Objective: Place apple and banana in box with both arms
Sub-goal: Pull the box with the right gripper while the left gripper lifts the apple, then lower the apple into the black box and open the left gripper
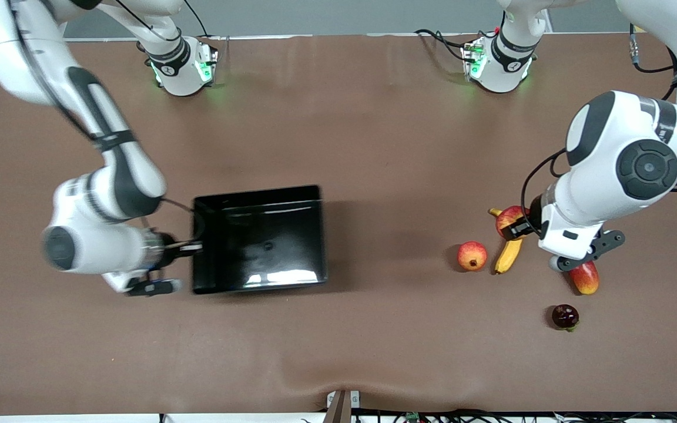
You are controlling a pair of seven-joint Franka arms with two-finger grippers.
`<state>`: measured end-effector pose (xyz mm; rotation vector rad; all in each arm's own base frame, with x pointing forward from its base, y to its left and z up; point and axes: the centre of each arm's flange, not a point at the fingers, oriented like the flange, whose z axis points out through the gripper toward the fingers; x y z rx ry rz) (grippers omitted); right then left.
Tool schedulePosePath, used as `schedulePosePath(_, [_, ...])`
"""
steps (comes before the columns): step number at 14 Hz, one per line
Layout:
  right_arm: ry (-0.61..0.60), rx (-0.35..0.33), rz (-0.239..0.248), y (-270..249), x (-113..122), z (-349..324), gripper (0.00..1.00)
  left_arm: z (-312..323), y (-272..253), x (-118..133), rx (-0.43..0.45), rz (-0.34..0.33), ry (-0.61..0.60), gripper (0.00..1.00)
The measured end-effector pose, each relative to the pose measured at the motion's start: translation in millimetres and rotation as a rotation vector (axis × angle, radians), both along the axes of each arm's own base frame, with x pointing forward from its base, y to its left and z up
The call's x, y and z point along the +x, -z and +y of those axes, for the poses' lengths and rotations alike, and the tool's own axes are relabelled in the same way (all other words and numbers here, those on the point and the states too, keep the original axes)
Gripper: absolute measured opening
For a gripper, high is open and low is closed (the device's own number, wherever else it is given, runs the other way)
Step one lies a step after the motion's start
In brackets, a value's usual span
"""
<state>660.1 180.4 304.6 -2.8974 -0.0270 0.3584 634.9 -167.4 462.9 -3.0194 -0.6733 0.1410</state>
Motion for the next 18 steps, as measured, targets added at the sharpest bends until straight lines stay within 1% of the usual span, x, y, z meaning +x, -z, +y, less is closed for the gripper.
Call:
schedulePosePath(2, [0.027, -0.033, 0.022, -2, -21, 66, 0.06, -19, 0, -7, -0.006, 0.003, -0.005, 0.68])
schedulePosePath(3, [0.022, -0.041, 0.019, -6, -32, 93, 0.06, -28, 0, -10, -0.008, 0.005, -0.003, 0.68])
schedulePosePath(5, [0.009, -0.039, -0.012, -11, -49, 132, 0.06, -46, 2, -17, -0.005, 0.01, -0.001, 0.68])
schedulePosePath(6, [0.022, -0.038, -0.027, -9, -55, 144, 0.06, -54, 4, -20, -0.003, 0.012, -0.005, 0.68])
schedulePosePath(9, [0.074, -0.039, -0.051, 8, -81, 180, 0.06, -75, 14, -24, -0.006, 0.014, -0.008, 0.68])
schedulePosePath(12, [0.091, -0.019, -0.09, 23, -105, 210, 0.06, -100, 31, -25, -0.023, 0.004, -0.037, 0.68])
schedulePosePath(16, [0.116, -0.003, -0.113, 24, -117, 230, 0.06, -134, 53, -30, -0.041, 0.0, -0.081, 0.68])
schedulePosePath(18, [0.117, -0.002, -0.116, 24, -124, 240, 0.06, -150, 66, -34, -0.03, -0.003, -0.104, 0.68])
